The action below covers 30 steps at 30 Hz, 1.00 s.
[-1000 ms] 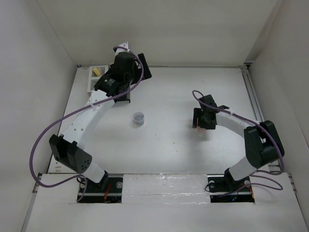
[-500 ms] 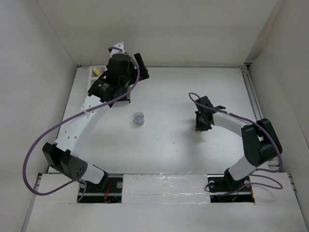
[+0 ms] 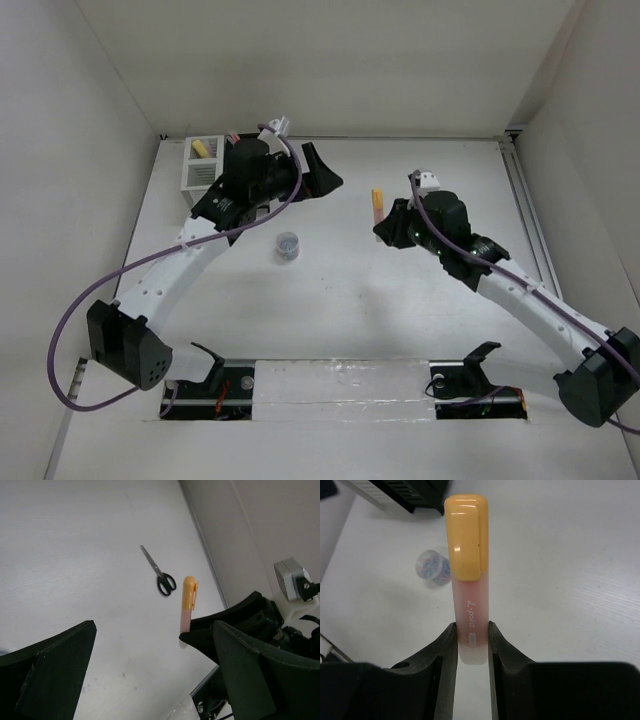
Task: Sort the stationery into containers
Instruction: Pick up the pen from the center of the board, then place the pen in the storage box.
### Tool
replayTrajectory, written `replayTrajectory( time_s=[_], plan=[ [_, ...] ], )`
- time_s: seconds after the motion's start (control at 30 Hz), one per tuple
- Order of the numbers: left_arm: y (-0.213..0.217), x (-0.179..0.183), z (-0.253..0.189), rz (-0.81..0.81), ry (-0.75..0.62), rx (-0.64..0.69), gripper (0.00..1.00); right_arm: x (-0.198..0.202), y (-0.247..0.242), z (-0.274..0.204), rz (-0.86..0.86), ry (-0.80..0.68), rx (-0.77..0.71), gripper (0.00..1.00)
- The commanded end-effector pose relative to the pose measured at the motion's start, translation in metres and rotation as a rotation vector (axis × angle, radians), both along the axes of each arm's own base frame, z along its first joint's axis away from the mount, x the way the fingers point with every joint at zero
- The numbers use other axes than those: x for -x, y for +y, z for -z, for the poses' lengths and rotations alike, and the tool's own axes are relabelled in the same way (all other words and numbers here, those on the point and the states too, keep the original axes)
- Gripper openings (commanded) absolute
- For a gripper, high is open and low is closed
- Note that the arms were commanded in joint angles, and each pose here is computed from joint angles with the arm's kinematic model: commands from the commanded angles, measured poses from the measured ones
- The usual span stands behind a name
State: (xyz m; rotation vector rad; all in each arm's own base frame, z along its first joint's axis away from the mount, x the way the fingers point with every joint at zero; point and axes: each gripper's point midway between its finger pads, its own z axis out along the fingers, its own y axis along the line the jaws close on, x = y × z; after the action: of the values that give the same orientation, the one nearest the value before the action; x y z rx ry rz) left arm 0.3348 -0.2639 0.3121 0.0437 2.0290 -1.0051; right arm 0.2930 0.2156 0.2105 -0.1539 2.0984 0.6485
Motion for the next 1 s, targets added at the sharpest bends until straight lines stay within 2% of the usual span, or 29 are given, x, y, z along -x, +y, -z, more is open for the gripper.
replayTrajectory(
  time_s=[0.0,0.27,0.43,0.6,0.73,0.83,0.87,0.9,0.93,0.97],
  plan=[
    [-0.023,0.031,-0.042,0.203,-0.105,0.153,1.00,-0.003,0.032,-0.049,-0.097,-0.111,-0.129,0.00],
    [-0.032,0.042,-0.044,0.270,-0.123,0.247,1.00,0.004,0.071,-0.083,-0.222,-0.167,-0.150,0.00],
    [-0.035,0.036,-0.026,0.265,-0.076,0.229,1.00,0.010,0.080,-0.100,-0.252,-0.213,-0.187,0.00],
    [-0.034,0.028,-0.009,0.233,-0.041,0.199,0.90,0.017,0.089,-0.100,-0.294,-0.209,-0.197,0.00],
    [-0.037,0.022,-0.002,0.234,-0.028,0.184,0.69,0.021,0.095,-0.109,-0.321,-0.228,-0.217,0.00],
    [-0.038,0.019,0.002,0.224,-0.021,0.179,0.60,0.025,0.099,-0.111,-0.341,-0.233,-0.226,0.00],
    [-0.038,0.015,0.004,0.211,-0.023,0.176,0.53,0.026,0.099,-0.111,-0.352,-0.237,-0.222,0.00],
    [-0.037,0.012,0.004,0.196,-0.025,0.173,0.44,0.026,0.099,-0.111,-0.352,-0.238,-0.222,0.00],
    [-0.036,0.011,0.004,0.181,-0.018,0.178,0.15,0.028,0.098,-0.114,-0.352,-0.245,-0.227,0.00],
    [-0.036,0.009,0.000,0.173,-0.028,0.180,0.00,0.026,0.097,-0.114,-0.342,-0.247,-0.224,0.00]
  ],
)
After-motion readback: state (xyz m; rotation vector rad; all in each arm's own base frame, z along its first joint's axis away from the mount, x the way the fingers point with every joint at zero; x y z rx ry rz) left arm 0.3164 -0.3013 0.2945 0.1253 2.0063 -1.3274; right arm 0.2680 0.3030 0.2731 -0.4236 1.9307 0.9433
